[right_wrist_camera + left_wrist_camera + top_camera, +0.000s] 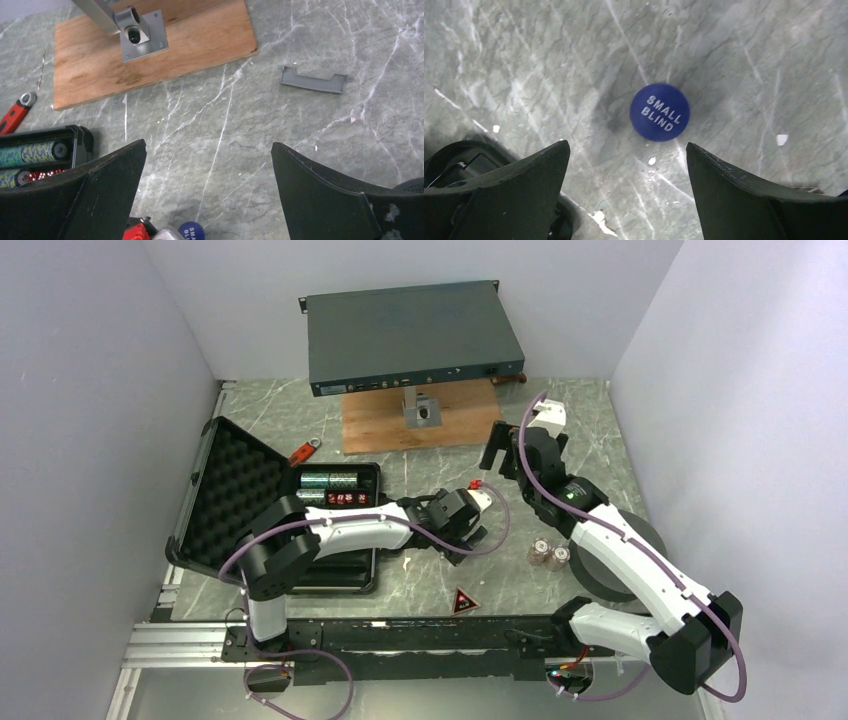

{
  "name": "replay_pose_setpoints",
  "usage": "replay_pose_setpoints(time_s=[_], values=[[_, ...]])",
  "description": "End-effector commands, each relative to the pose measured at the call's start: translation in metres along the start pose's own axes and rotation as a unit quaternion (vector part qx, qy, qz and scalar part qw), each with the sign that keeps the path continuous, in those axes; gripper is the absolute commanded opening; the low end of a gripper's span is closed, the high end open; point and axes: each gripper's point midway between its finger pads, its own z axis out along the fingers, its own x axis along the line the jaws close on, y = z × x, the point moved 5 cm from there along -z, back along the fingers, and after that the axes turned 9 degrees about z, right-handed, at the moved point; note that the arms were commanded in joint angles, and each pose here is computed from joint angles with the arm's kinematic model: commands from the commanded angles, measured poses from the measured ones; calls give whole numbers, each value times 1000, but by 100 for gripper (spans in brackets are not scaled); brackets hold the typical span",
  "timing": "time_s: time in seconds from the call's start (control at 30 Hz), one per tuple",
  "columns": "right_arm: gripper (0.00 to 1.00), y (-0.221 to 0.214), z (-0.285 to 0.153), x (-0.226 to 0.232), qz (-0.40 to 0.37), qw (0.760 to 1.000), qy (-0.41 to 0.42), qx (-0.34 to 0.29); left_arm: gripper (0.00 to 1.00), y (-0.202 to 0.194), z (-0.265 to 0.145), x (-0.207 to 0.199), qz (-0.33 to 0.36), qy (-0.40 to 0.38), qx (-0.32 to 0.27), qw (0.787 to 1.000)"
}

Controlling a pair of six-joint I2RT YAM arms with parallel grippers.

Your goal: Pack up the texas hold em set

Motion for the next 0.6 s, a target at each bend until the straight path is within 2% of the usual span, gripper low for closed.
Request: replay_pose_setpoints(time_s=[0.0, 0.57], values=[[100, 17, -7, -3, 36, 999, 0, -27, 92, 26, 0, -18, -12, -18, -35, 999], [100, 19, -10, -4, 41, 999, 6, -32, 87, 18, 26, -27, -50, -1, -38, 998]])
